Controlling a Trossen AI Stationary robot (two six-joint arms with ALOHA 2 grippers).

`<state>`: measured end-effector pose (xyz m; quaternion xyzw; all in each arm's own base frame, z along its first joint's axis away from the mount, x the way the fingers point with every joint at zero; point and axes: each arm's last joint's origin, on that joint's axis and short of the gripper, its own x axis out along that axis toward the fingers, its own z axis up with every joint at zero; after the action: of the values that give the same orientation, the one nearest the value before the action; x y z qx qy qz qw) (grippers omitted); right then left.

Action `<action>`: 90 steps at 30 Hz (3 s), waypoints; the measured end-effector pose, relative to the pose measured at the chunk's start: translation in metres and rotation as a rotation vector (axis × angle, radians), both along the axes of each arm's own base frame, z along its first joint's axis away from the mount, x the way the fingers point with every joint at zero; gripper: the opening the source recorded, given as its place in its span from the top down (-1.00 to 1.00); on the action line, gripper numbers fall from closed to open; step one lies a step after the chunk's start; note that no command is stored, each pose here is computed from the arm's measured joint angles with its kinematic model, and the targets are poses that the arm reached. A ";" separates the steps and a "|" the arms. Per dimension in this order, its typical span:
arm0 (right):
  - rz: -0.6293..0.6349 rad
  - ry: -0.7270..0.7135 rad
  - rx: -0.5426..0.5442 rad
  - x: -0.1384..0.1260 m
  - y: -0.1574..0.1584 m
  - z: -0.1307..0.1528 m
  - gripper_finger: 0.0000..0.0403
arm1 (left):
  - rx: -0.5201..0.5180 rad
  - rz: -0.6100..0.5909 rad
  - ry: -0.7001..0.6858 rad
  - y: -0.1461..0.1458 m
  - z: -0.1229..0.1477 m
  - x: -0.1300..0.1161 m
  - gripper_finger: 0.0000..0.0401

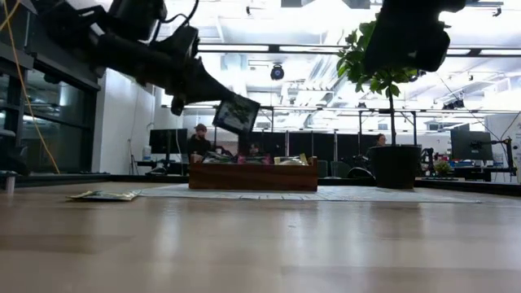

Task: Pick & Place Tea
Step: Put the purple tea bag into the left section of the wooden organizer, then put the yellow tea bag into the right section of the wooden organizer

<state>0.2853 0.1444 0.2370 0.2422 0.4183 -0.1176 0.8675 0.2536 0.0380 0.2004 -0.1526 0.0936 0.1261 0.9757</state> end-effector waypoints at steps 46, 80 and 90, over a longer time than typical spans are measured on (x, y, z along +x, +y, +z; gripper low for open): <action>-0.112 -0.043 0.012 0.002 -0.003 0.001 0.94 | 0.002 0.127 0.164 0.110 -0.041 -0.033 1.00; -0.083 -0.048 -0.029 0.002 -0.003 0.002 0.94 | 0.055 0.063 0.056 0.106 -0.018 -0.035 0.22; 0.086 -0.158 -0.068 0.021 -0.016 0.011 0.99 | 0.101 0.050 0.045 0.090 0.015 -0.057 0.33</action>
<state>0.3068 0.1286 0.2478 0.2029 0.3545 -0.0750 0.9097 0.1967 0.1283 0.2155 -0.1027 0.1049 0.1585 0.9764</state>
